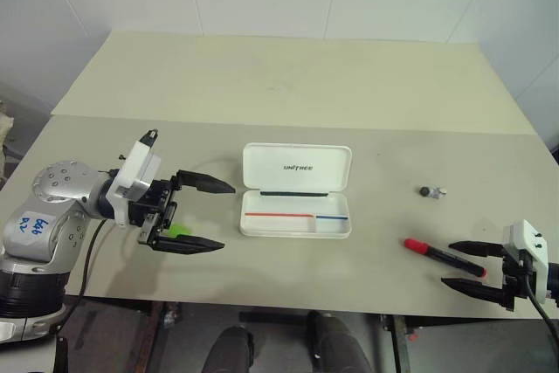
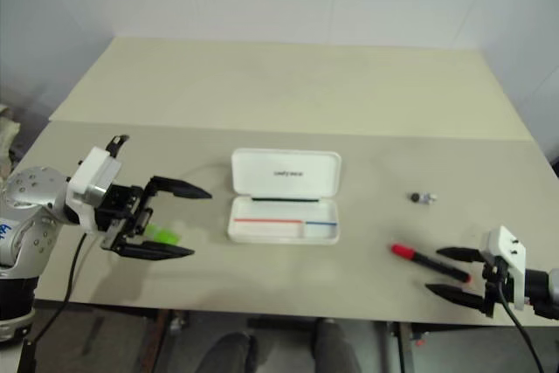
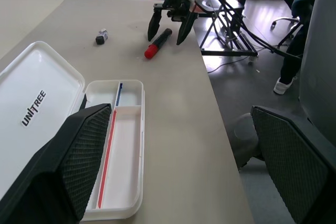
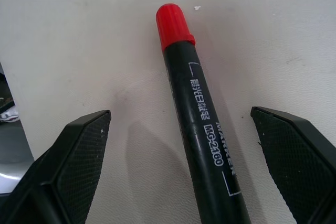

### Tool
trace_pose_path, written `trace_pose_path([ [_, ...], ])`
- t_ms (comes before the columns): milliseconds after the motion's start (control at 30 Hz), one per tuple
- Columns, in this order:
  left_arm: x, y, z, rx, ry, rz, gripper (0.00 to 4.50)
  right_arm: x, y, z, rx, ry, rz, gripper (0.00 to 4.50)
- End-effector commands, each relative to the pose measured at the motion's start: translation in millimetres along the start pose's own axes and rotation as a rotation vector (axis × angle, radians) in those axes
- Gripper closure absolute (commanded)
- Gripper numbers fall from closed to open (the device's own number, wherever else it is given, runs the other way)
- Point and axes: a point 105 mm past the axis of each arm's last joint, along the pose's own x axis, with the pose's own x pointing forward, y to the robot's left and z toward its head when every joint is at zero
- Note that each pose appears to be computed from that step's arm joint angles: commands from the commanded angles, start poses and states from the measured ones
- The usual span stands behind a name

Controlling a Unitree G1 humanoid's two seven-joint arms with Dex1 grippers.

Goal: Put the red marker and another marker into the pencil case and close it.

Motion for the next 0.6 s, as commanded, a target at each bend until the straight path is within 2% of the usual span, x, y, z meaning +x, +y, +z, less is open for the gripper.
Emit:
trace_pose_path([
  [33,-4.0,1.6,13.0,0.071,-0.002,0.009,0.0,-1.4,0.3,-17.3,0.029,0.043,-0.019,0.39],
  [133,-4.3,3.2,13.9,0.08,-0.001,0.014,0.0,0.8,-0.4,-18.6,0.021,0.04,-0.024,1.24],
  [367,-5.3,5.9,14.7,0.103,-0.001,0.023,0.0,13.3,-2.4,-1.7,-0.043,-0.028,-0.022,3.83],
  [533,-5.1,7.1,14.1,0.11,-0.007,0.026,0.0,20.9,-4.3,13.1,-0.061,-0.073,-0.023,3.9],
  [600,-7.4,7.3,11.6,0.116,-0.001,0.042,0.0,29.3,-1.7,35.3,-0.134,-0.107,0.016,3.9],
])
